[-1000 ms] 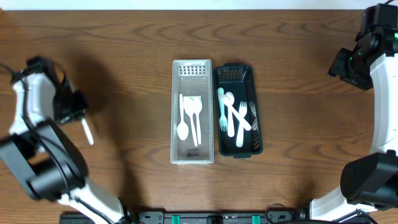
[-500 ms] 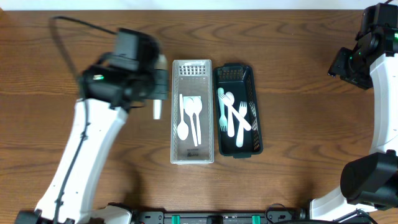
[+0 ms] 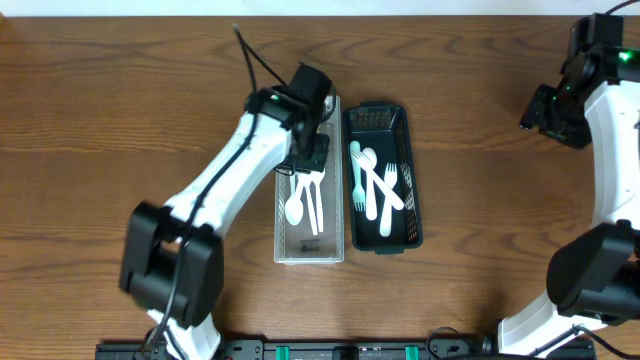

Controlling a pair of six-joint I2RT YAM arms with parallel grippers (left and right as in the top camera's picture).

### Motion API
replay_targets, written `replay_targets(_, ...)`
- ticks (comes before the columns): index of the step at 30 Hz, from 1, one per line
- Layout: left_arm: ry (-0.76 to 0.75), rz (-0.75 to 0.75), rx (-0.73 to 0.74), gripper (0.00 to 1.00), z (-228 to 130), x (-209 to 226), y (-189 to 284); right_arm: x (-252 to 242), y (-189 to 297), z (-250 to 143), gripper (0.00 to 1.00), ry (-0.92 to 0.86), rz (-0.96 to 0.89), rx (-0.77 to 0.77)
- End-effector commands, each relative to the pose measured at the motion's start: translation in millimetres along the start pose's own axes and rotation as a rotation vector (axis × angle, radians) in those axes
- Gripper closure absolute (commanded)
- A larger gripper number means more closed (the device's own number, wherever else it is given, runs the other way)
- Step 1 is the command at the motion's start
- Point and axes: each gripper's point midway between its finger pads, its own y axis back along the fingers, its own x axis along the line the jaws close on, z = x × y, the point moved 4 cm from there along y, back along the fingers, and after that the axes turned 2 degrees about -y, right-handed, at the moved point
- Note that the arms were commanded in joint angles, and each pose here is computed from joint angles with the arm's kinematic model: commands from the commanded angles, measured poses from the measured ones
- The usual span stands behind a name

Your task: Pack container

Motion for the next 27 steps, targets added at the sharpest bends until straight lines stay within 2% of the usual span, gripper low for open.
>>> replay_targets(1, 0.017, 0.015, 0.031, 0.94, -3, 2, -12, -1, -7, -1, 0.42, 0.015, -0.002, 0.014)
replay_targets(2, 0.017, 0.015, 0.030, 0.90, -3, 2, -12, -1, -7, -1, 0.42, 0.015, -0.002, 0.014)
replay_targets(4, 0.016, 0.013, 0.022, 0.66, -1, 2, -12, -1, -7, -1, 0.42, 0.015, -0.001, 0.011)
replay_targets(5, 0.016, 0.012, 0.017, 0.59, -1, 1, -10, -1, -7, 0, 0.42, 0.014, 0.001, 0.007)
replay_targets(11, -0.019, -0.004, -0.065, 0.51, 14, -2, 15, 5, -7, 11, 0.41, 0.031, 0.021, -0.047)
replay_targets(15, -0.002, 0.102, -0.208, 0.42, 31, 15, 53, 24, -4, 22, 0.32, 0.094, 0.077, -0.121)
replay_targets(16, 0.011, 0.132, -0.249, 0.36, 35, 22, 63, 33, -2, 26, 0.28, 0.119, 0.098, -0.149)
replay_targets(18, 0.053, 0.183, -0.338, 0.17, 45, 40, 82, 52, 3, 34, 0.19, 0.170, 0.140, -0.214)
replay_targets(19, 0.082, 0.201, -0.382, 0.04, 50, 51, 92, 62, 6, 39, 0.13, 0.196, 0.158, -0.254)
replay_targets(21, 0.134, 0.215, -0.446, 0.02, 58, 74, 106, 84, 14, 46, 0.01, 0.256, 0.192, -0.333)
replay_targets(27, 0.305, 0.278, -0.504, 0.02, 63, 150, 120, 133, 36, 57, 0.01, 0.333, 0.276, -0.504)
